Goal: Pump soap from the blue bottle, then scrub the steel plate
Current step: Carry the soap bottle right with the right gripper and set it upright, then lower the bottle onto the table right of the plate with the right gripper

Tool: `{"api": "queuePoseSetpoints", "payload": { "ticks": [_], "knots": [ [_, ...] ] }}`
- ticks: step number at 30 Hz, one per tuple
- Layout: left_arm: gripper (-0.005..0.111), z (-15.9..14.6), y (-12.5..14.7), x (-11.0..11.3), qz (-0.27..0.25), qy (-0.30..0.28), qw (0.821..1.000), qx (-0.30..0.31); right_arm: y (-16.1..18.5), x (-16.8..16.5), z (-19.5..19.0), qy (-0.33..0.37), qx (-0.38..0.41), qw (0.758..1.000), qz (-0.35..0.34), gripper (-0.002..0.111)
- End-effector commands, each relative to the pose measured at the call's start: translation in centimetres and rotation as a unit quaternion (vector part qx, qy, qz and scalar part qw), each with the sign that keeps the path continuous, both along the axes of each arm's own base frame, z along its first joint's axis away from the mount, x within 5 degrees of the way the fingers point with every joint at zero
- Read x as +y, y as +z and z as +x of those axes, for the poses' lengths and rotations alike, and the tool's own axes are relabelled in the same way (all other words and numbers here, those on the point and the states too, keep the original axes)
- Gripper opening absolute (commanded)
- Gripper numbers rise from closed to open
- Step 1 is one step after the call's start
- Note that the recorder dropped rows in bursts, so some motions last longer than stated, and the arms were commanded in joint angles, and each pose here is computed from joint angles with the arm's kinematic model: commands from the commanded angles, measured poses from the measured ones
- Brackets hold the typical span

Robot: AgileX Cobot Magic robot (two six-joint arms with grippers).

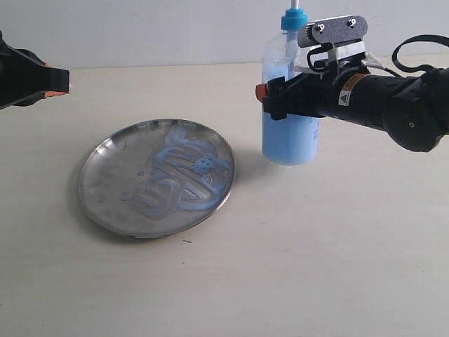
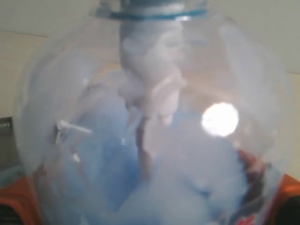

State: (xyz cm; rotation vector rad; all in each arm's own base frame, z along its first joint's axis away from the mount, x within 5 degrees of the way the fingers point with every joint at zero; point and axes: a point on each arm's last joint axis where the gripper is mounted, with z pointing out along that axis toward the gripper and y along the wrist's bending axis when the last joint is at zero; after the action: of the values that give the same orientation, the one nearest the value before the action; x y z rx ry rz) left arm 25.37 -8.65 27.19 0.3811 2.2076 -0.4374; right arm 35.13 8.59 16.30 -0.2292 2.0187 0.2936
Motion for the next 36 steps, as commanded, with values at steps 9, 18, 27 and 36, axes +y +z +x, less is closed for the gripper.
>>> {"api": "queuePoseSetpoints", "payload": {
  "ticks": [9,18,27,36],
  "knots": [
    [0.0,-0.6,0.9,0.1,-0.008,-0.002,1.0,-0.013,-1.5,0.7,1.1,0.03,-0.058,0.998,0.007,0.0],
    [0.0,-0.8,0.8,0.0,-0.007,-0.012,1.0,-0.004,-4.9,-0.1,1.8,0.006,-0.069,0.996,-0.061,0.0],
    [0.0,-1.0,0.7,-0.1,-0.005,-0.025,1.0,0.005,-8.0,-0.6,2.2,-0.018,-0.083,0.993,-0.079,0.0],
    [0.0,-1.2,0.6,-0.2,-0.004,-0.038,0.999,0.013,-7.9,-0.8,2.4,-0.036,-0.083,0.993,-0.073,0.037]
  ]
}}
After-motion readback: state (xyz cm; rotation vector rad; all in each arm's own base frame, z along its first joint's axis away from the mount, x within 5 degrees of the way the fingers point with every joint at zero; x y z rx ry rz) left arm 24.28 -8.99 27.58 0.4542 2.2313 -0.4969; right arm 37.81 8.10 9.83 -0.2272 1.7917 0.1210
